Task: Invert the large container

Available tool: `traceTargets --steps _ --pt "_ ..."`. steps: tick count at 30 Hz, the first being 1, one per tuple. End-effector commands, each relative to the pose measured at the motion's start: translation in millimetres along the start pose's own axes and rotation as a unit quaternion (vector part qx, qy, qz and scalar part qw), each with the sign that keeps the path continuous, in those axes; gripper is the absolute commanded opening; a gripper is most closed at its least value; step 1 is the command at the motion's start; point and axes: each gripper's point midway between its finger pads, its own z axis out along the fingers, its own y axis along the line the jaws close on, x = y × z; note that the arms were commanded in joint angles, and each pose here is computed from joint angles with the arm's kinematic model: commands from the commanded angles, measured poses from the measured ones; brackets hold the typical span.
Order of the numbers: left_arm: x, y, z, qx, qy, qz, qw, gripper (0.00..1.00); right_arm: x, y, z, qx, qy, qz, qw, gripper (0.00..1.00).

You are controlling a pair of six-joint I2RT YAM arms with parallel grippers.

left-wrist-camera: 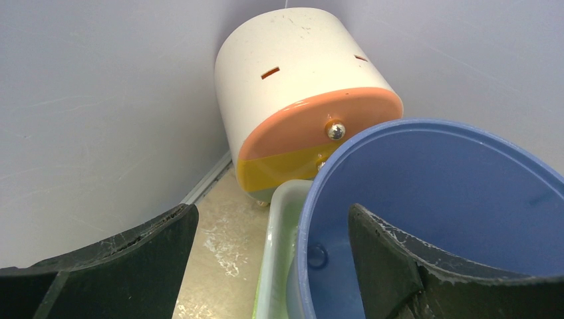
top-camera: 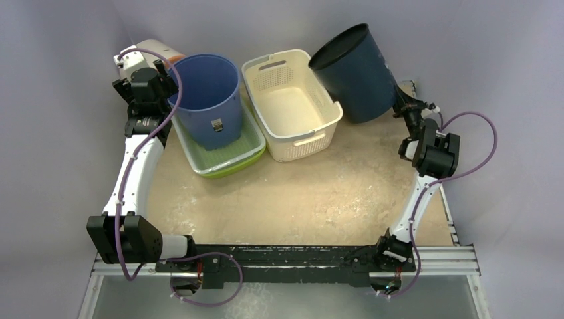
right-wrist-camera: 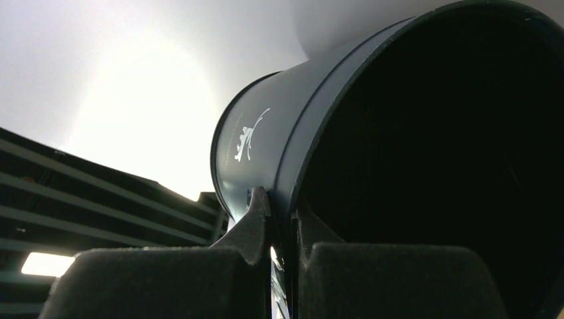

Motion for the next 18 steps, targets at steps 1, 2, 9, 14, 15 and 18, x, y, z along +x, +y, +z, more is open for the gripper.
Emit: traceTargets --steps 1,2,9,14,15,18 --pt "-25 1 -6 0.003 -0.035 -0.021 0.999 0.83 100 -12 -33 -0.052 0.218 -0.197 0.955 0.11" --pt "-24 1 -6 0.003 -0.034 -0.02 0.999 0.83 100 -15 -35 -0.048 0.218 -0.195 0.955 0.22" --pt "-24 3 -8 0.002 -0.035 -0.018 0.999 0.83 101 -26 -42 -0.037 0.225 -0.208 0.951 0.41" --pt "-26 2 -8 0.004 -0.036 -0.019 0.999 0.83 96 -36 -47 -0.024 0.217 -0.202 0.955 0.53" --pt "-27 2 -7 0.004 -0.036 -0.019 0.999 0.83 95 -39 -49 -0.022 0.216 -0.202 0.955 0.55" --pt "-27 1 -7 0.006 -0.036 -0.02 0.999 0.83 90 -43 -54 -0.016 0.211 -0.204 0.956 0.65"
